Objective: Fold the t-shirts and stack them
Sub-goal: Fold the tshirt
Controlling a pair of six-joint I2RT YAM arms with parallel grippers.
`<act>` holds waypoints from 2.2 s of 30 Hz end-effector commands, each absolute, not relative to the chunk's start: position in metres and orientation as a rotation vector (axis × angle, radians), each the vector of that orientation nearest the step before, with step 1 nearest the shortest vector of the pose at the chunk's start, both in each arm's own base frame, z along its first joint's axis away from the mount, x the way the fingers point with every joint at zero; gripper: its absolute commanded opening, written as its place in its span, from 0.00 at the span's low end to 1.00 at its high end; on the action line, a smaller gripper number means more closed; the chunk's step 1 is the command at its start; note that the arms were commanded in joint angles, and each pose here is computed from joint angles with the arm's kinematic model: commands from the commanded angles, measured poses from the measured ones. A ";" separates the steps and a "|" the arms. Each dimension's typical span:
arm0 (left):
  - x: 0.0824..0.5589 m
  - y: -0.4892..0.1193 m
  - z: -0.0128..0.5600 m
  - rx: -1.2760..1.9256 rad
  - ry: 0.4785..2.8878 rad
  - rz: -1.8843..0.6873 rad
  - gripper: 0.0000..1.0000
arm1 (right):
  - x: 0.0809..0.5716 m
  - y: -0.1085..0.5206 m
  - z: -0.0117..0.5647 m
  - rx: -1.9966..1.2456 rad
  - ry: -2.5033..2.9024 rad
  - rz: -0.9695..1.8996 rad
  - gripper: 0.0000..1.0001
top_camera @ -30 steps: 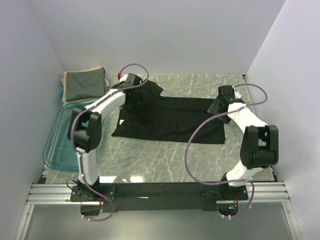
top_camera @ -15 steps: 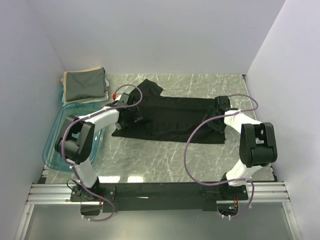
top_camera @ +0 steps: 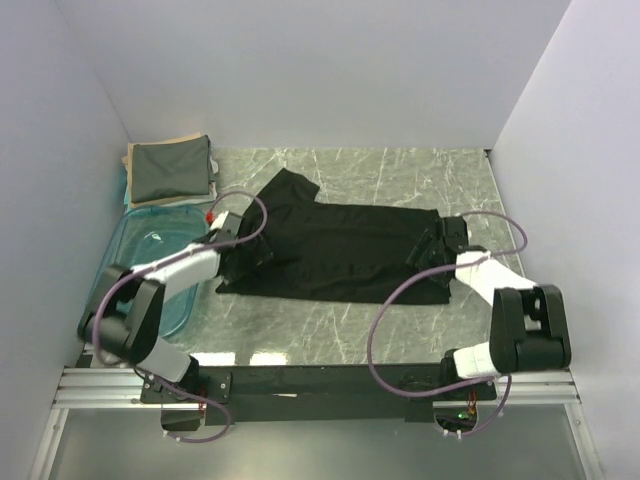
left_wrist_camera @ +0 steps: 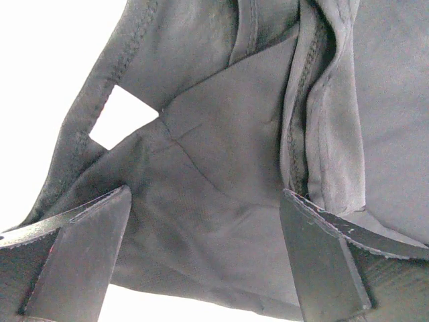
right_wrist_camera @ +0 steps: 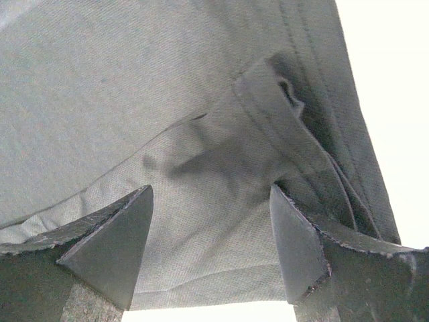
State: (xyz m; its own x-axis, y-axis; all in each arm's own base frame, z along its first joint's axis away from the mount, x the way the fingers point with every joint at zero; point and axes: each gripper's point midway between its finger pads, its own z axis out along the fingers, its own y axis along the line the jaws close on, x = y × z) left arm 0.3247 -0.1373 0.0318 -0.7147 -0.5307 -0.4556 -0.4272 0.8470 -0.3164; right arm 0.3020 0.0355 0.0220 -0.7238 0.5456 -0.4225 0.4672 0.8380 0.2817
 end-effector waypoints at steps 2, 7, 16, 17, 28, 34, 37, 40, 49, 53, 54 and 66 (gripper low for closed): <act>0.245 -0.111 -0.002 -0.838 2.639 -0.141 0.99 | 0.232 0.034 0.003 0.832 2.663 0.149 0.77; 0.229 -0.115 0.033 -0.827 2.575 -0.237 0.99 | 0.213 0.028 0.026 0.809 2.589 0.150 0.78; 0.265 -0.146 0.113 -0.638 2.412 -0.372 0.99 | 0.260 0.042 0.092 0.640 2.412 0.310 0.79; 0.269 -0.150 0.113 -0.623 2.409 -0.382 0.99 | 0.261 0.043 0.093 0.636 2.407 0.320 0.79; 0.279 -0.197 0.073 -0.467 2.549 -0.483 0.99 | 0.259 0.045 0.076 0.622 2.463 0.312 0.79; 0.295 -0.213 0.061 -0.430 2.565 -0.500 0.99 | 0.261 0.047 0.072 0.606 2.475 0.323 0.79; 0.303 -0.214 0.052 -0.437 2.583 -0.456 0.99 | 0.261 0.045 0.071 0.610 2.477 0.310 0.79; 0.313 -0.222 0.056 -0.412 2.572 -0.476 0.99 | 0.261 0.047 0.070 0.603 2.475 0.324 0.79; 0.348 -0.221 0.071 -0.365 2.523 -0.359 0.99 | 0.262 0.043 0.062 0.607 2.499 0.289 0.79; 0.364 -0.227 0.063 -0.334 2.541 -0.322 0.99 | 0.264 0.043 0.062 0.598 2.503 0.280 0.79; 0.373 -0.232 0.072 -0.323 2.524 -0.326 0.99 | 0.264 0.043 0.061 0.597 2.505 0.284 0.79; 0.320 -0.194 0.070 -0.369 2.594 -0.232 0.99 | 0.254 0.045 0.057 0.589 2.530 0.296 0.79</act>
